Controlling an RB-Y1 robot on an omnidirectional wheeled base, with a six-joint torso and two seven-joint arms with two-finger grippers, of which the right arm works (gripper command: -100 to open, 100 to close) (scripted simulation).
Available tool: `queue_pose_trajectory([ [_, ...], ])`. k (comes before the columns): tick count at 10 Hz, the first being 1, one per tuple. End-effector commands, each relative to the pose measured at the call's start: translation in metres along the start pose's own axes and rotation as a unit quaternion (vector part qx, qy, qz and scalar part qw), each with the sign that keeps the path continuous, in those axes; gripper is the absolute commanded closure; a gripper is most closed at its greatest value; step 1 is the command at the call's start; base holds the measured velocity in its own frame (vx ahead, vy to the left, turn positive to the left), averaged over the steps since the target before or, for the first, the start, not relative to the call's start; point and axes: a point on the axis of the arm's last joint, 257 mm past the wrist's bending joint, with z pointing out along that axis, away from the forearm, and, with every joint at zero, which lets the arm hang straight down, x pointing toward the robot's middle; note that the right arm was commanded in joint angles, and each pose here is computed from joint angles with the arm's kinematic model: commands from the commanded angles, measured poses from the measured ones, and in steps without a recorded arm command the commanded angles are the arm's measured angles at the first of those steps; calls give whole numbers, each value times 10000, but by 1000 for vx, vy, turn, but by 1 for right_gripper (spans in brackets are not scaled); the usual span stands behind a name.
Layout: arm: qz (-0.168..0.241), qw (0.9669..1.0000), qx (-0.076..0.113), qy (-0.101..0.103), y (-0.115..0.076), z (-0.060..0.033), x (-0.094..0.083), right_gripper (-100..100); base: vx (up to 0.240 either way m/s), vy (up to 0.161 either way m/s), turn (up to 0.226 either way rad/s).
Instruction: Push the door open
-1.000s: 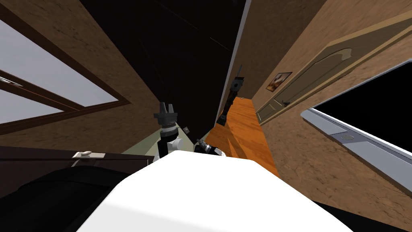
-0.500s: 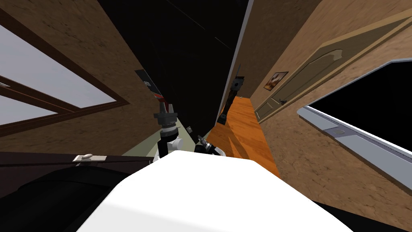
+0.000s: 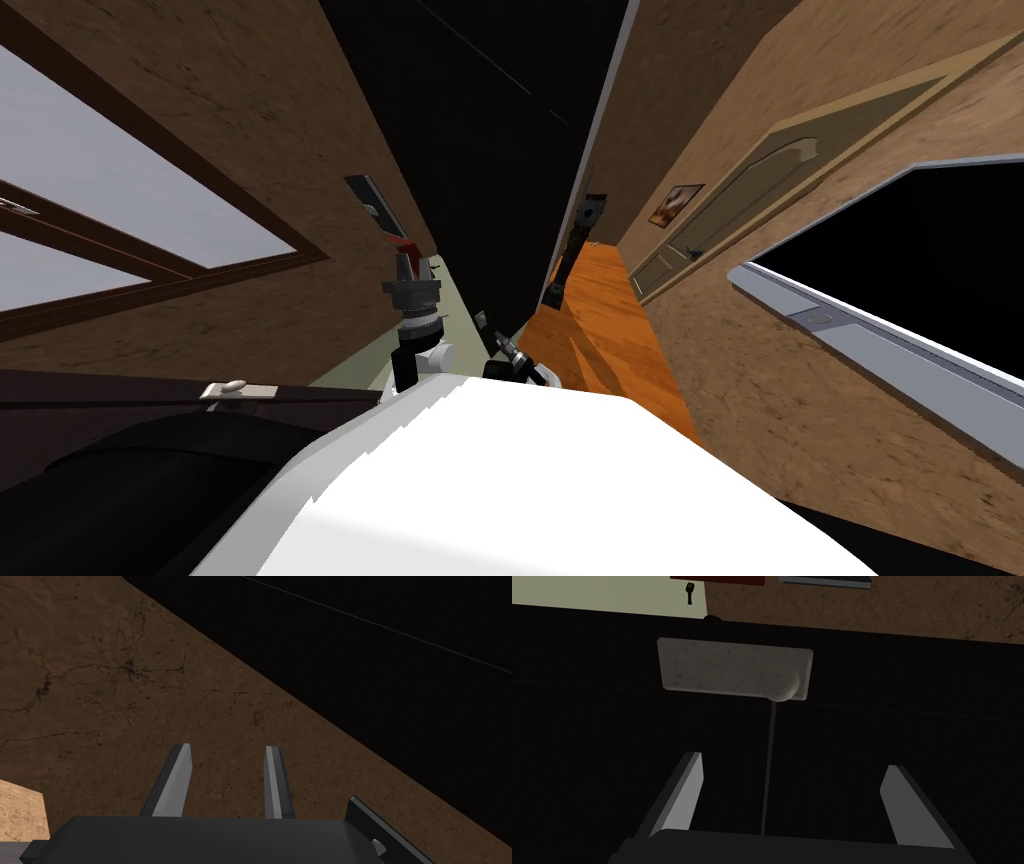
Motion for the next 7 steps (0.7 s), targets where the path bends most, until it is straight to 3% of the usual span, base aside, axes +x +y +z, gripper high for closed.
queue_pose_trajectory([
  [1, -28, 10000, 20, -23, -12, -4, -32, -100, 154, 134, 25],
  [7, -40, 9999, 1, -102, 11, 68, -59, -100, 130, 158, 26],
])
